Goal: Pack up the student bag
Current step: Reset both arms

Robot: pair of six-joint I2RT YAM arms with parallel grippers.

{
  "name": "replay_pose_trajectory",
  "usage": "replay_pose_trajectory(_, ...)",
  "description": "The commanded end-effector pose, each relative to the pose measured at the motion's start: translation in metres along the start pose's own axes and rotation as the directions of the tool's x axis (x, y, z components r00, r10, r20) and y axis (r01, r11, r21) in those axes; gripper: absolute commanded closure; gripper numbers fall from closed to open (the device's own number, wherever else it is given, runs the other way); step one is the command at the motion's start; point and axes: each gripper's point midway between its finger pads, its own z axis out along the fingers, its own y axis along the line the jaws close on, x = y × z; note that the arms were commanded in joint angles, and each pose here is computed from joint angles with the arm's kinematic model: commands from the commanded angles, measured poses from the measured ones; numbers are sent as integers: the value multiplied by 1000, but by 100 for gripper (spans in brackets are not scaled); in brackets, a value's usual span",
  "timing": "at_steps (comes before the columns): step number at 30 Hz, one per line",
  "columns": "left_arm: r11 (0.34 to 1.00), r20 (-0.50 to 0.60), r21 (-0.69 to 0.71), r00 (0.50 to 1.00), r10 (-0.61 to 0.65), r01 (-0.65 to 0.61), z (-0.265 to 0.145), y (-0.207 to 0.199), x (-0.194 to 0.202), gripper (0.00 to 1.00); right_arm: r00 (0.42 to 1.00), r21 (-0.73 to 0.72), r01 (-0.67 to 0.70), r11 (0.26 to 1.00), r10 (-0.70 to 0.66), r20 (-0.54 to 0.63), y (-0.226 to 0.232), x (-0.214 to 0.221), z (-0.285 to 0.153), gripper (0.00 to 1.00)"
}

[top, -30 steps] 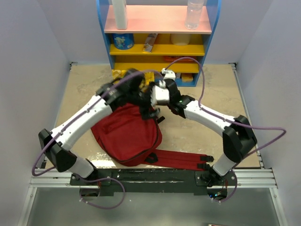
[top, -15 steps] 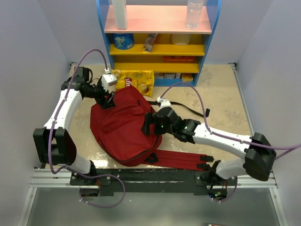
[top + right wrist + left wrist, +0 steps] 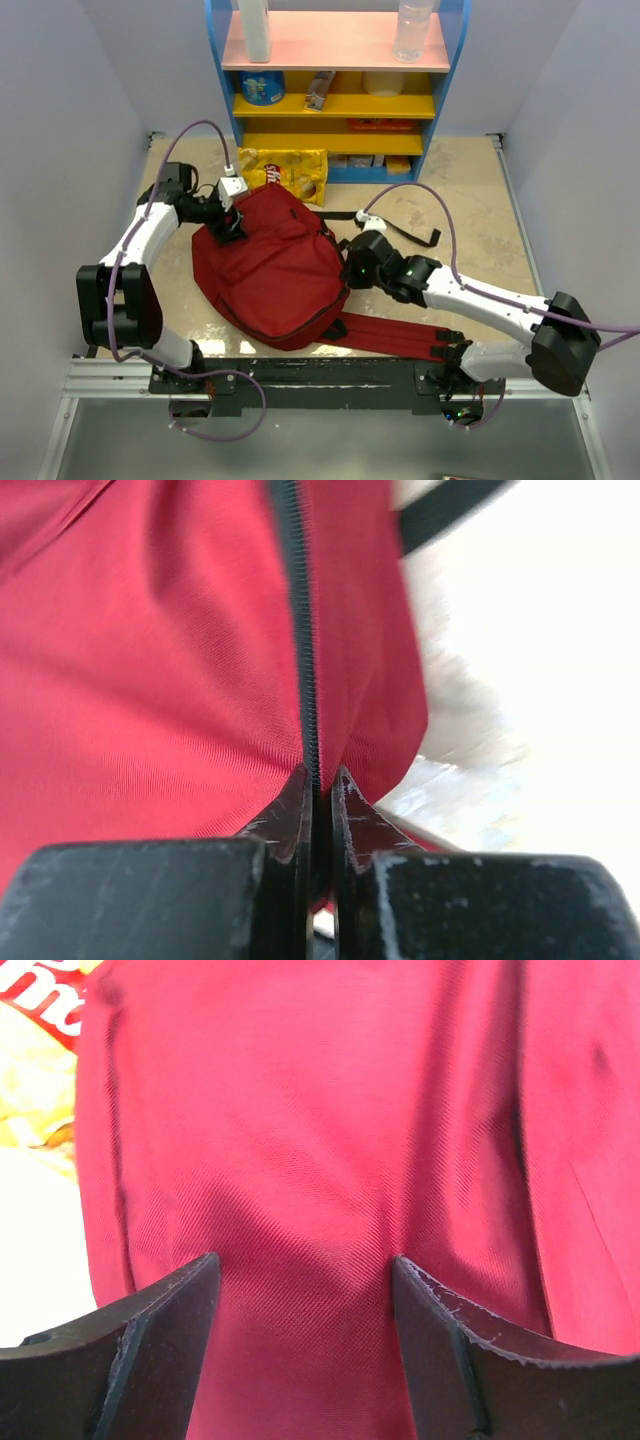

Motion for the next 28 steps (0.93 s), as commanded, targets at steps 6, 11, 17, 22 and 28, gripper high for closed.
replay_pose_trajectory(6,975,-46,223,999,10,1,-24,-89,34,28,991,189,64,980,-84,101,-48,-83,19,100)
replay_pose_trajectory(11,954,-12,296,999,52,-46,-40,-112,21,28,991,162,68,984,-85,103,-39,-91,17,58)
replay_pose_trajectory(17,998,57,51,998,-40,37,-61,-63,-39,0,976,128,56,990,-81,200,-27,-118,-15,1)
replay_pose_trajectory(22,974,55,-94,978,-203,207,-75,-29,-63,0,960,138,70,988,-104,261,-29,-133,-38,1)
replay_pose_trajectory(28,923,24,-278,963,-269,265,-79,-1,-44,0,957,116,70,991,-100,273,-31,-128,-42,1)
